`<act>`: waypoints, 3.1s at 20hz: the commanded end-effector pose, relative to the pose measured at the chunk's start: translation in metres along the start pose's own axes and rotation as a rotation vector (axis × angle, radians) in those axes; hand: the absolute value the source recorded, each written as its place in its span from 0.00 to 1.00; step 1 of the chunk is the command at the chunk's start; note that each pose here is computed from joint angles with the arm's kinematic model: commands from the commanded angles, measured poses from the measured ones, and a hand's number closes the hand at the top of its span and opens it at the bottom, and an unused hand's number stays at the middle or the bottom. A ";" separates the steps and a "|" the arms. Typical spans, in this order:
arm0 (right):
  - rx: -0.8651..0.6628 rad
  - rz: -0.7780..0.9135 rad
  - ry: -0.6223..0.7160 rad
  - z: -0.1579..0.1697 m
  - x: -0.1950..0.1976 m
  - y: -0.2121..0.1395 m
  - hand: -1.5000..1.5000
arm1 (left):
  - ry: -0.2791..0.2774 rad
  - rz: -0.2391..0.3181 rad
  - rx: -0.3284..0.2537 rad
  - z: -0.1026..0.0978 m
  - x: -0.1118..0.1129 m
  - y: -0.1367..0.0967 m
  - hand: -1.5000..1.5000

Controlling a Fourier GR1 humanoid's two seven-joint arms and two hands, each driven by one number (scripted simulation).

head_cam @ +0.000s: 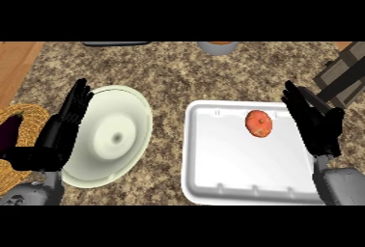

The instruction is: Pick the squash from the tray and place it in the tiered basket

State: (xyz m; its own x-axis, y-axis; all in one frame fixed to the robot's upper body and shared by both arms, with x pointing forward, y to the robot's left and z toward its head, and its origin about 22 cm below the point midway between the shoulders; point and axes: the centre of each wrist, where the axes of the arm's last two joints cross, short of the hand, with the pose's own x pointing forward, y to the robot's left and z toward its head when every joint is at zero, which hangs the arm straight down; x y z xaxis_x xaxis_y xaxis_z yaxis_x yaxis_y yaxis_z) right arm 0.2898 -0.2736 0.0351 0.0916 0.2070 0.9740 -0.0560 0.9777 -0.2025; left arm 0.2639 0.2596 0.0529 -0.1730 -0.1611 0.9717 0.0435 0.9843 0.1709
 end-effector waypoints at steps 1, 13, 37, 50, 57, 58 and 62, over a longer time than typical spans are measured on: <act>-0.077 -0.086 -0.045 -0.006 0.005 -0.007 1.00 | 0.030 -0.082 0.015 -0.007 0.003 0.004 0.50; -0.926 -0.129 0.141 0.055 -0.062 -0.017 0.00 | 0.201 -0.253 0.168 0.002 -0.028 0.029 0.50; -0.306 0.363 0.658 -0.015 0.100 -0.026 0.00 | 0.189 -0.278 0.128 -0.008 -0.030 0.030 0.50; -0.212 0.417 0.815 -0.033 0.067 -0.001 0.00 | 0.191 -0.257 0.146 -0.010 -0.036 0.046 0.50; -0.227 0.500 0.784 -0.026 0.068 0.024 0.00 | 0.204 -0.268 0.158 -0.007 -0.041 0.031 0.50; -0.219 0.540 0.822 -0.033 0.055 0.021 0.00 | 0.210 -0.260 0.144 -0.004 -0.026 0.065 0.50; -0.225 0.565 0.807 -0.018 0.066 0.018 0.00 | 0.211 -0.280 0.140 0.003 -0.029 0.046 0.50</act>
State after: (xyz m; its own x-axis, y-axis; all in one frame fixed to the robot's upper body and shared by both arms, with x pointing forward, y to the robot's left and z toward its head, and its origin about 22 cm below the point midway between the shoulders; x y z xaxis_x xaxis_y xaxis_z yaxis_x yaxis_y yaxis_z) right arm 0.3183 -0.2460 0.0884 0.7052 0.5289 0.4721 -0.0866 0.7252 -0.6831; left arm 0.2738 0.3003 0.0318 0.0425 -0.4115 0.9104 -0.1215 0.9023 0.4136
